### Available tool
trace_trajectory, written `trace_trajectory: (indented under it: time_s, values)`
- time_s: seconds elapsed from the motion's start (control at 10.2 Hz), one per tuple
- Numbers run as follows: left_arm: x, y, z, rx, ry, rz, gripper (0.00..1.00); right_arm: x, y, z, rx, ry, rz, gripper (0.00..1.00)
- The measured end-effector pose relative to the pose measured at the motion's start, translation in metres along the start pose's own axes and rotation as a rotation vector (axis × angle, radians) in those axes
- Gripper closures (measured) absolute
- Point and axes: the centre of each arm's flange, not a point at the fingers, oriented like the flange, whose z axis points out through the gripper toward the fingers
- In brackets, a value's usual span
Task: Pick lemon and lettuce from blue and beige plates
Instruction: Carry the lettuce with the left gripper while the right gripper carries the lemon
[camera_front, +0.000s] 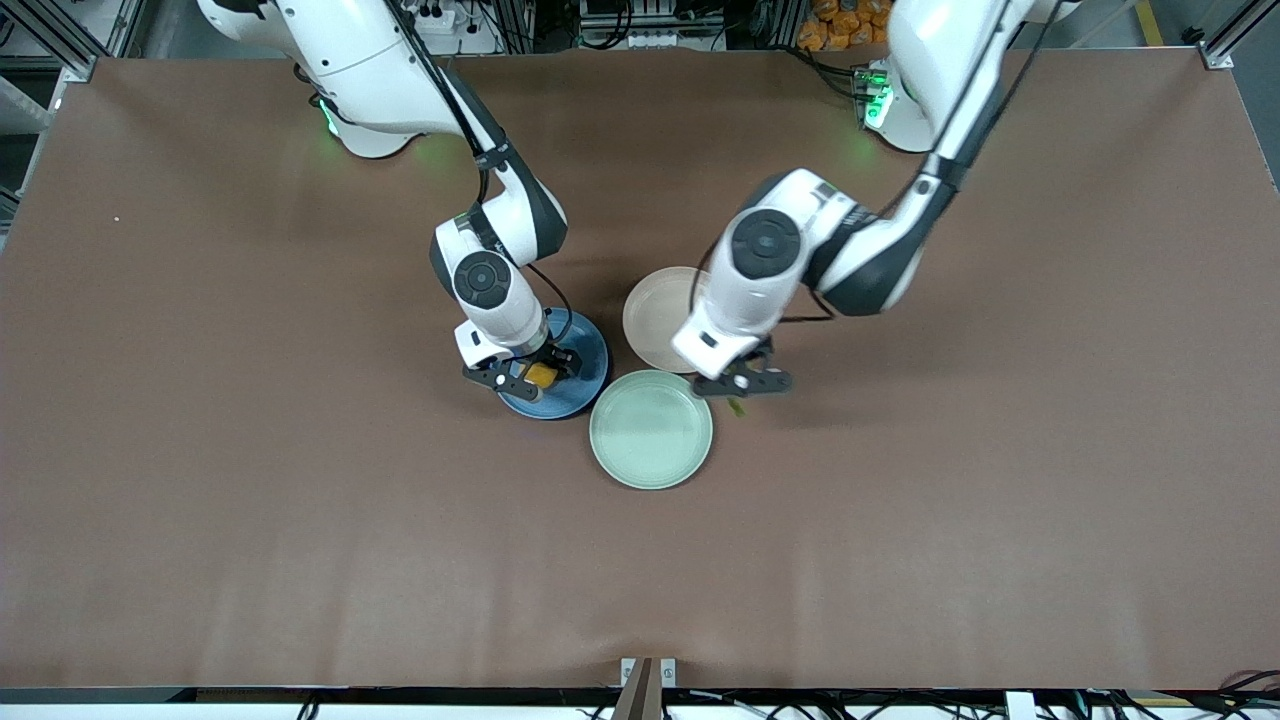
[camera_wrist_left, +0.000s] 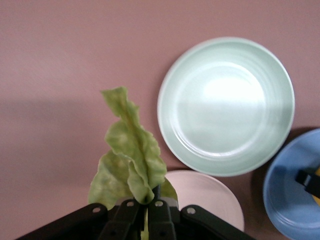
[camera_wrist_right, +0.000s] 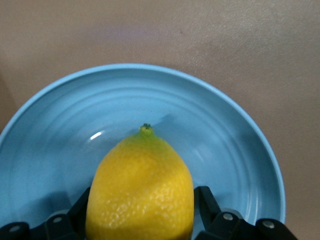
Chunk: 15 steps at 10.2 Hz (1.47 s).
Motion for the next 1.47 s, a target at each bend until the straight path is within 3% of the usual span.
trace_trajectory:
  time_s: [0.2, 0.69, 1.08, 1.27, 1.47]
  values:
    - [0.032, -0.046, -0.007, -0.001, 0.011, 0.021, 0.96, 0.003, -0.004, -0.006, 0.009, 0.006, 0.021, 0.41]
    - [0.074, -0.146, -0.012, 0.039, -0.048, 0.103, 0.96, 0.012, -0.016, -0.026, -0.026, -0.034, 0.048, 0.42]
    - [0.090, -0.209, 0.001, 0.064, -0.084, 0.122, 0.96, 0.063, -0.006, -0.062, -0.023, -0.047, 0.023, 0.42]
    - [0.094, -0.224, 0.015, 0.112, -0.091, 0.135, 0.96, 0.092, 0.018, -0.072, -0.041, -0.081, -0.034, 0.42]
    - [0.099, -0.234, 0.033, 0.111, -0.097, 0.125, 0.96, 0.124, 0.039, -0.092, -0.046, -0.114, -0.107, 0.42]
